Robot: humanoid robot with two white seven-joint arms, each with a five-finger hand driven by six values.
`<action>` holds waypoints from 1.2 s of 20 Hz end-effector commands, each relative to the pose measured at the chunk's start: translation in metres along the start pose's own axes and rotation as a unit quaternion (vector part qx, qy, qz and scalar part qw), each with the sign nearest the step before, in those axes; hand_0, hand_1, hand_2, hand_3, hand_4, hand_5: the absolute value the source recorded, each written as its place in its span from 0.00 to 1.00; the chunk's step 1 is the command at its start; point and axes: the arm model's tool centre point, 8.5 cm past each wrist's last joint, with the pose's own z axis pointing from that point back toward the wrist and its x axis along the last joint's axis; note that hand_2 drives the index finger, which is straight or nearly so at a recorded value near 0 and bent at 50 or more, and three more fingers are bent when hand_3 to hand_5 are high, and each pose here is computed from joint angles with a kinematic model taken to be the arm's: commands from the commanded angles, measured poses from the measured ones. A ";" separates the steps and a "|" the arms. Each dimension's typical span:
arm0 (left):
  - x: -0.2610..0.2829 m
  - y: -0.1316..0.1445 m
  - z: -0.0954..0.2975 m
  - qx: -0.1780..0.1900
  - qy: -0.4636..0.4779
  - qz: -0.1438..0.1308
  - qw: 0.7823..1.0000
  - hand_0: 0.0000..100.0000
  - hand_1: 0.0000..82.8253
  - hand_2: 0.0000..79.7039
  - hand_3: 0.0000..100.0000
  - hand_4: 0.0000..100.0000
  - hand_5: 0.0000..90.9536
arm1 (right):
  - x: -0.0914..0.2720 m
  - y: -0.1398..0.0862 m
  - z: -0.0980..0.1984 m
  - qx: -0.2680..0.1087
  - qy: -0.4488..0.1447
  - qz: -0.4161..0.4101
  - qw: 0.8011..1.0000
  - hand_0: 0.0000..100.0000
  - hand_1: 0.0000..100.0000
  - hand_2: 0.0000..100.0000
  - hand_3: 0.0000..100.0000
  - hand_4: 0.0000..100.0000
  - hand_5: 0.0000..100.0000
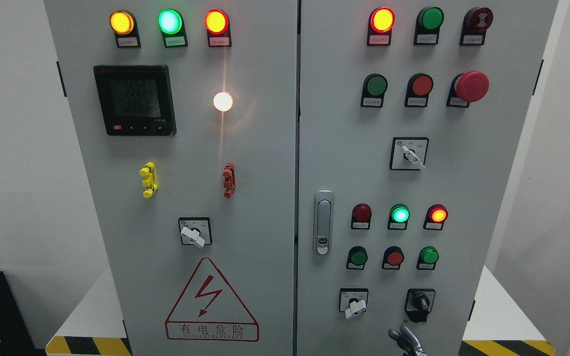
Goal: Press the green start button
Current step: 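Raise the right hand up toward the lower green push button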
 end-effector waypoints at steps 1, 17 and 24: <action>0.024 -0.002 -0.001 -0.003 -0.025 0.000 1.000 0.12 0.67 0.00 0.00 0.00 0.00 | 0.008 -0.003 -0.008 -0.009 -0.036 0.148 0.988 0.08 0.34 0.00 0.74 0.74 0.76; 0.024 -0.002 -0.001 -0.003 -0.025 0.000 1.000 0.12 0.67 0.00 0.00 0.00 0.00 | 0.008 -0.013 -0.049 -0.039 -0.100 0.400 0.910 0.20 0.35 0.00 0.93 0.88 1.00; 0.024 -0.002 -0.001 -0.003 -0.025 0.000 1.000 0.12 0.67 0.00 0.00 0.00 0.00 | -0.006 -0.005 -0.065 -0.027 -0.091 0.405 0.909 0.22 0.34 0.00 0.93 0.88 1.00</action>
